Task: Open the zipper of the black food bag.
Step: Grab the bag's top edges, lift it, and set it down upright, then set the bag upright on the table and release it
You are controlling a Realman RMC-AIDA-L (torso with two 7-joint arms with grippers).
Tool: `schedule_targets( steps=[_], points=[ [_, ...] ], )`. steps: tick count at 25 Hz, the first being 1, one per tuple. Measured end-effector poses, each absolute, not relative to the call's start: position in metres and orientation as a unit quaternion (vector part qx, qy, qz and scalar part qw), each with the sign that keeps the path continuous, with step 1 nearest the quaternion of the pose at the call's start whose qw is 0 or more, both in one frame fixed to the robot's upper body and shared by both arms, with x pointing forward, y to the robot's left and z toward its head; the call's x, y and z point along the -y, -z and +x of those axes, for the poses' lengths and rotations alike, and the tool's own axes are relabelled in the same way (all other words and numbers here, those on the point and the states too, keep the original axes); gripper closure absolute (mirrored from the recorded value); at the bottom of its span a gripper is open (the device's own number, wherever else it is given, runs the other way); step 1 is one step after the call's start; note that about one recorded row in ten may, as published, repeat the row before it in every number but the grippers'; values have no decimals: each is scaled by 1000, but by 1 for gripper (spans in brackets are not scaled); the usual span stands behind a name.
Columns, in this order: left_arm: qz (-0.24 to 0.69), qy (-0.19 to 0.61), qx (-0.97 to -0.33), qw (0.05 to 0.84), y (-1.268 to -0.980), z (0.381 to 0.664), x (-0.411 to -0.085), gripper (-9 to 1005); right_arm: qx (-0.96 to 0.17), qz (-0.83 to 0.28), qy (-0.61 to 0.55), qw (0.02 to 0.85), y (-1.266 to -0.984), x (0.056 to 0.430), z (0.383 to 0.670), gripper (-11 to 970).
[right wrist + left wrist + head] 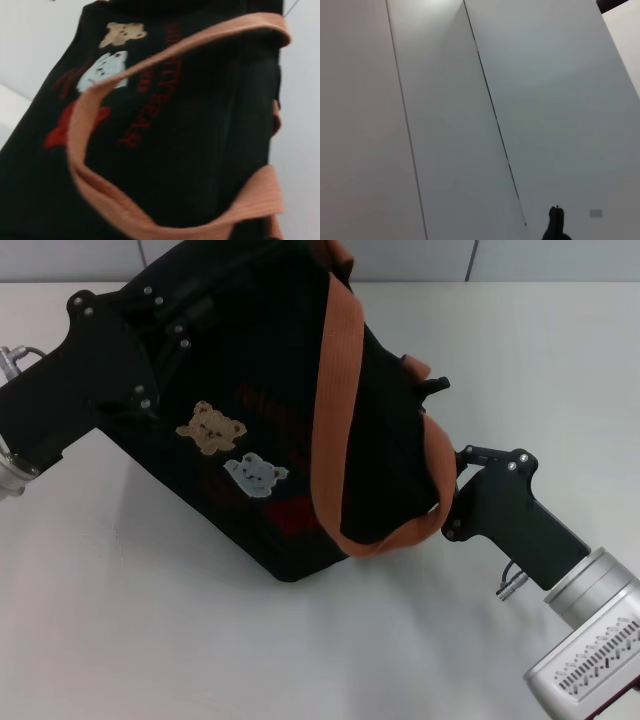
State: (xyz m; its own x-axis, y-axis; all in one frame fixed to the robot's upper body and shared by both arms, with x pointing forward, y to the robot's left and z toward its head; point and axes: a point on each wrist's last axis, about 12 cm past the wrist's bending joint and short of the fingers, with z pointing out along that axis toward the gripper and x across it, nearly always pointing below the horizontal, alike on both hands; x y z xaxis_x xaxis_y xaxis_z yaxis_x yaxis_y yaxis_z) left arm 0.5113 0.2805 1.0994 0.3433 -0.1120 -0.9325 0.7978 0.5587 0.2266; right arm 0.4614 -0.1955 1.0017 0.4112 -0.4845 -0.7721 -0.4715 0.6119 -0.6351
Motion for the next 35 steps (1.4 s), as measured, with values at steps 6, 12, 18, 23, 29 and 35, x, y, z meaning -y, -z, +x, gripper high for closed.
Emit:
schedule_targets(
  steps=[6, 12, 18, 23, 29, 35],
  points=[
    [343, 298, -503, 735, -1093, 507, -286, 773, -547, -419, -13, 725, -1004, 198, 460, 831],
    [320, 295, -521, 734, -1081, 498, -289, 769, -560, -353, -58, 748, -1013, 212, 464, 664],
    [302, 251, -552, 736, -1061, 474, -303, 764, -578, -276, -105, 761, -1021, 232, 472, 447],
    [262, 232, -576, 738, -1048, 459, -310, 760, -584, -259, -111, 761, -1023, 234, 477, 370],
    [218, 254, -600, 726, -1038, 452, -307, 755, -588, -261, -113, 757, -1022, 231, 480, 357],
    [210, 283, -601, 717, -1035, 452, -295, 750, -590, -261, -115, 755, -1022, 230, 482, 353]
  ],
)
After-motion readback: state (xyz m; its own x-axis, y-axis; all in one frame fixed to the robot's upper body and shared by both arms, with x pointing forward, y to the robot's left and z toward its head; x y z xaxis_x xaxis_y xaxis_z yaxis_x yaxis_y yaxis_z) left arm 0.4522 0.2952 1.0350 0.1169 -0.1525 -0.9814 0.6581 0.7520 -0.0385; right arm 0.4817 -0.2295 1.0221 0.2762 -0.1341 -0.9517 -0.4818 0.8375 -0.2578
